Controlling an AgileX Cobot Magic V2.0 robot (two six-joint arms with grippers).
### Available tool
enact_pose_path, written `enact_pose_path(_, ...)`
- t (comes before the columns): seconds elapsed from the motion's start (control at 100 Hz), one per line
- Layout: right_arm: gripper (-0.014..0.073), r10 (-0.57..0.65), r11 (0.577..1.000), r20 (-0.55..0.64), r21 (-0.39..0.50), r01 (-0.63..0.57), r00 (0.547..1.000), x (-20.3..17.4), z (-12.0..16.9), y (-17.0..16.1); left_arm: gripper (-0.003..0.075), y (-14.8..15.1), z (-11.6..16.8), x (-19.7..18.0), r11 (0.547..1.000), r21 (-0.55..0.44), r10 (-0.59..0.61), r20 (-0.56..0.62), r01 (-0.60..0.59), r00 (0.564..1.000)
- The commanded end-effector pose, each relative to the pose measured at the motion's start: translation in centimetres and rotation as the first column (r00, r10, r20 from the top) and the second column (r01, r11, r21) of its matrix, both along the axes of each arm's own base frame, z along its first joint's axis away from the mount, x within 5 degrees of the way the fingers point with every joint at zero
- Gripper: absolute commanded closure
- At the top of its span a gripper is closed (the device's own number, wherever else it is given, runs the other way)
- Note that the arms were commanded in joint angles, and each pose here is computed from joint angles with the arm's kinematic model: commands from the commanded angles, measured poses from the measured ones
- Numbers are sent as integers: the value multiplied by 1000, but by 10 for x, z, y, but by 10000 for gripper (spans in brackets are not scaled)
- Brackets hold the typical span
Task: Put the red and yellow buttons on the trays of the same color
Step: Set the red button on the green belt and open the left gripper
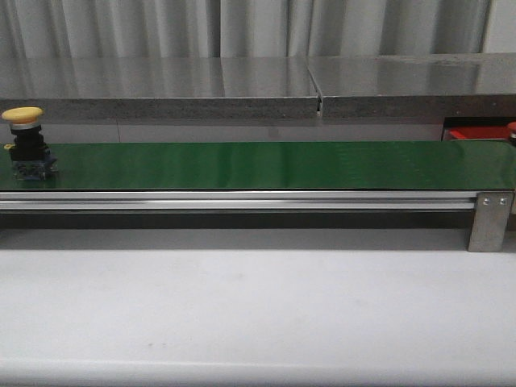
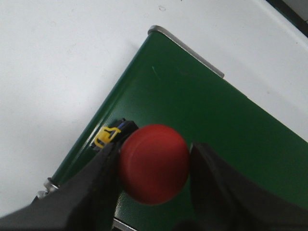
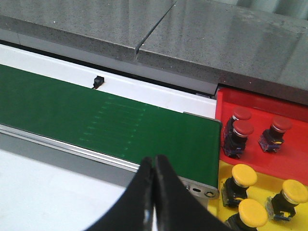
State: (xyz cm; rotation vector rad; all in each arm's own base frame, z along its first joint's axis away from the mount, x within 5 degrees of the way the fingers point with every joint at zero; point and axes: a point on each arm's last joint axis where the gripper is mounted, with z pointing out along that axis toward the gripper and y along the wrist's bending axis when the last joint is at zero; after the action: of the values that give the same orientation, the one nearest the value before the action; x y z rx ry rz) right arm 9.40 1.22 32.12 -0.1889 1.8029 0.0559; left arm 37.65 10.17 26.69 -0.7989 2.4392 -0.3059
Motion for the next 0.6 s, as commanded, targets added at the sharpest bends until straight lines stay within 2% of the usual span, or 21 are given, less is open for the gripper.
enact_pose_path(0.0, 713, -28, 1000, 84, 2, 28, 996, 1, 14, -2, 424, -4, 31, -2, 1000, 13, 15, 123, -16, 992)
enact_pose_path(0.1, 713, -28, 1000, 84, 2, 28, 996, 1, 14, -2, 284, -5, 31, -2, 1000, -3, 15, 116, -15, 993)
enact_pose_path(0.17, 713, -28, 1000, 84, 2, 28, 996, 1, 14, -2, 231, -5, 31, -2, 1000, -5, 15, 115, -14, 993)
enact_pose_path(0.42, 713, -28, 1000, 84, 2, 28, 996, 1, 14, -2, 226, -7, 45, -7, 1000, 3, 7, 138, -7, 990)
enact_pose_path(0.5, 713, -28, 1000, 84, 2, 28, 996, 1, 14, -2, 227, -9, 59, -14, 999, 36, -10, 172, 4, 985)
enact_pose_path(0.59, 713, -28, 1000, 84, 2, 28, 996, 1, 14, -2, 236, -14, 75, -23, 993, 103, -82, 204, 62, 976)
